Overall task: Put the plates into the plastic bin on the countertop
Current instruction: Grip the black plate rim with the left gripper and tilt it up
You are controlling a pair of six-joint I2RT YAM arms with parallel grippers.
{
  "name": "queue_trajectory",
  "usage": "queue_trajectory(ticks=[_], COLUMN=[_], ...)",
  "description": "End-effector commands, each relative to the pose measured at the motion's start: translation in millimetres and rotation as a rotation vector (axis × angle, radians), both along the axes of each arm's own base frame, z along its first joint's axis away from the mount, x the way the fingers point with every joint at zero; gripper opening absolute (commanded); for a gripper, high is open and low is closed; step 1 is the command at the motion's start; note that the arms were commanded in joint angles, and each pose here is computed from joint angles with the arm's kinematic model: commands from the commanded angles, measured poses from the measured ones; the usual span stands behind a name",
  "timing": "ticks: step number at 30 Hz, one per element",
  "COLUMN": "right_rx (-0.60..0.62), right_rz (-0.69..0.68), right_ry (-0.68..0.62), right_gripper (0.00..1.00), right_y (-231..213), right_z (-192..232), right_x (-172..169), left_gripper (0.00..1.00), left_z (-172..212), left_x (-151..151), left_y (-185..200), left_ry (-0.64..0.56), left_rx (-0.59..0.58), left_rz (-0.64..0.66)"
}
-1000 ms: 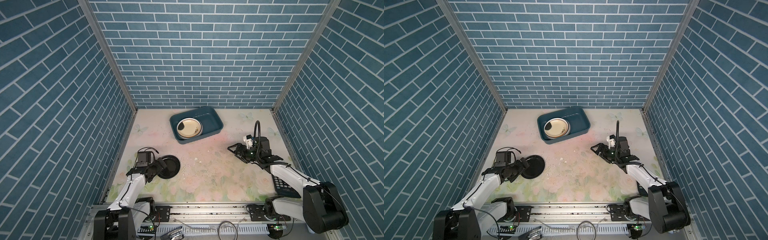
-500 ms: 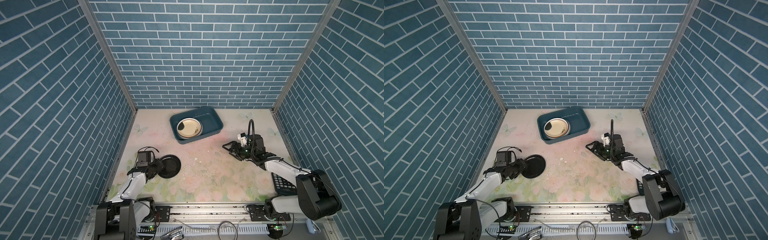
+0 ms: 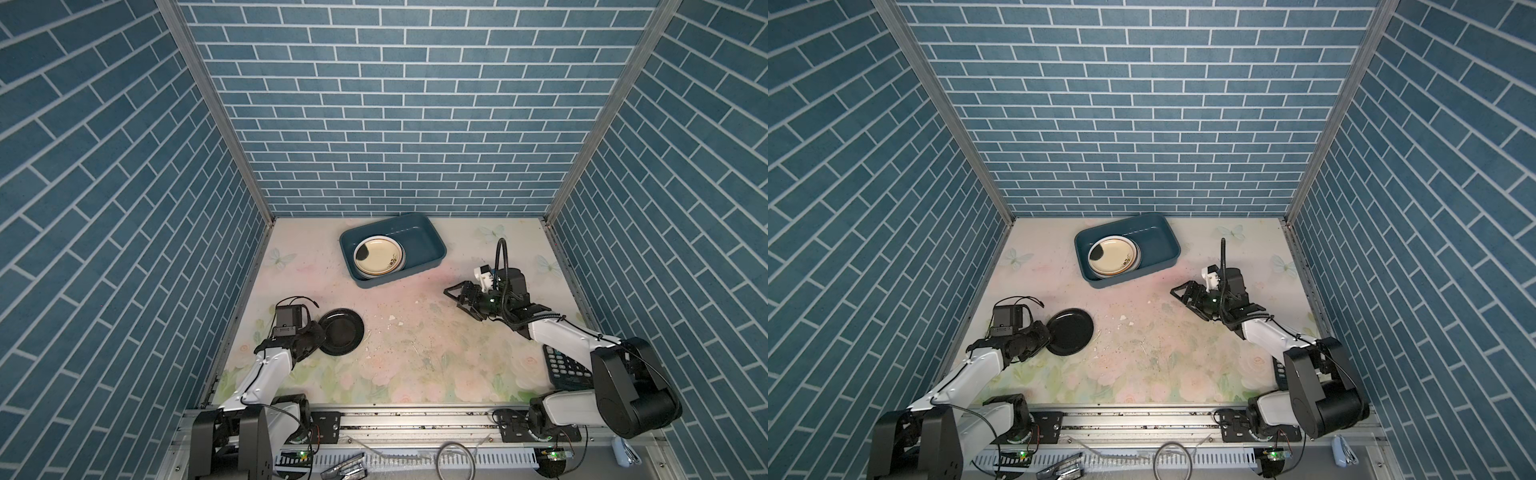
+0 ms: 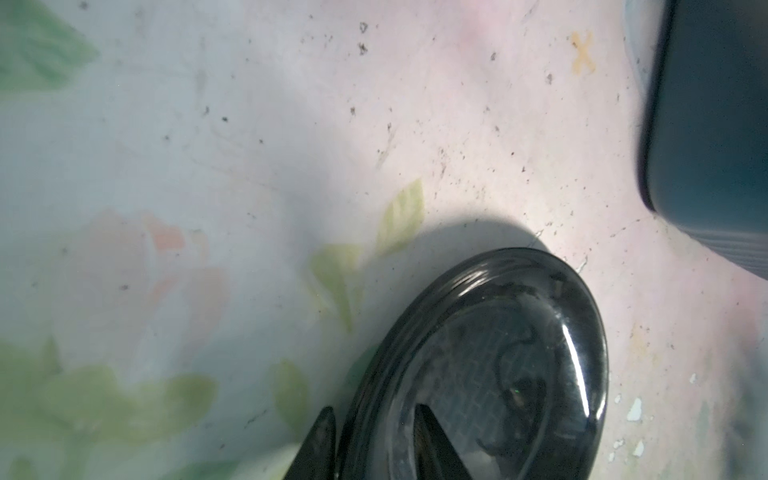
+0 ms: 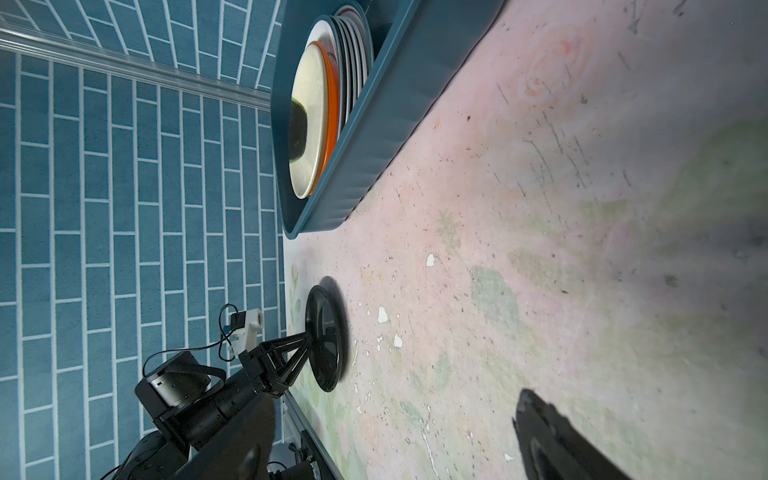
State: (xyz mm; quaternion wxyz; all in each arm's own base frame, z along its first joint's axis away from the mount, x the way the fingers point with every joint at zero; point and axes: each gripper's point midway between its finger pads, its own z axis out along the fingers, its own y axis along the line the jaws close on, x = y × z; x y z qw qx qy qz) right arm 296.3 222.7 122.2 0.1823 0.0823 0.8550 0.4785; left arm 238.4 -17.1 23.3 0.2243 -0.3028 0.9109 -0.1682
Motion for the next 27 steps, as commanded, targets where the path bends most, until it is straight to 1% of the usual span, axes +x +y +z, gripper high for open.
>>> queue_trajectory(ticks=[1,2,4,5,12,16,22,27], right_rx=[0.016,0.017,0.018,0.017,0.011,0.007,0.01,-0.011], right_rz=[0.005,0.006,0.007,0.007,0.003,-0.002,-0.005,-0.016], right_ry=[-0.015,-0.016,-0.017,-0.018,-0.012,-0.006,-0.011,-0.025], right_gripper=[0.9,0.9,0.9,0.9,0.9,0.9,0.89,0.89], right_y=[6,6,6,7,7,8,12,11], right_z=[11,11,12,12,9,7,14,17], right_x=[7,7,8,9,10,12,13,17], left_gripper=[0.26,0.23,0.11,0.09,0.08,0.02,0.0,0.0], left_z=[-3,-4,-4,-4,-6,-9,-10,-14], left_x=[-6,-6,-5,-5,-3,-1,8,15], left_y=[2,2,2,2,3,3,1,2], left_ry=[0.021,0.021,0.018,0.016,0.026,0.036,0.019,0.018], left_rx=[0.015,0.015,0.015,0.014,0.016,0.012,-0.001,-0.002], left_rz=[-0.006,-0.005,-0.005,-0.004,0.001,-0.003,-0.001,-0.002])
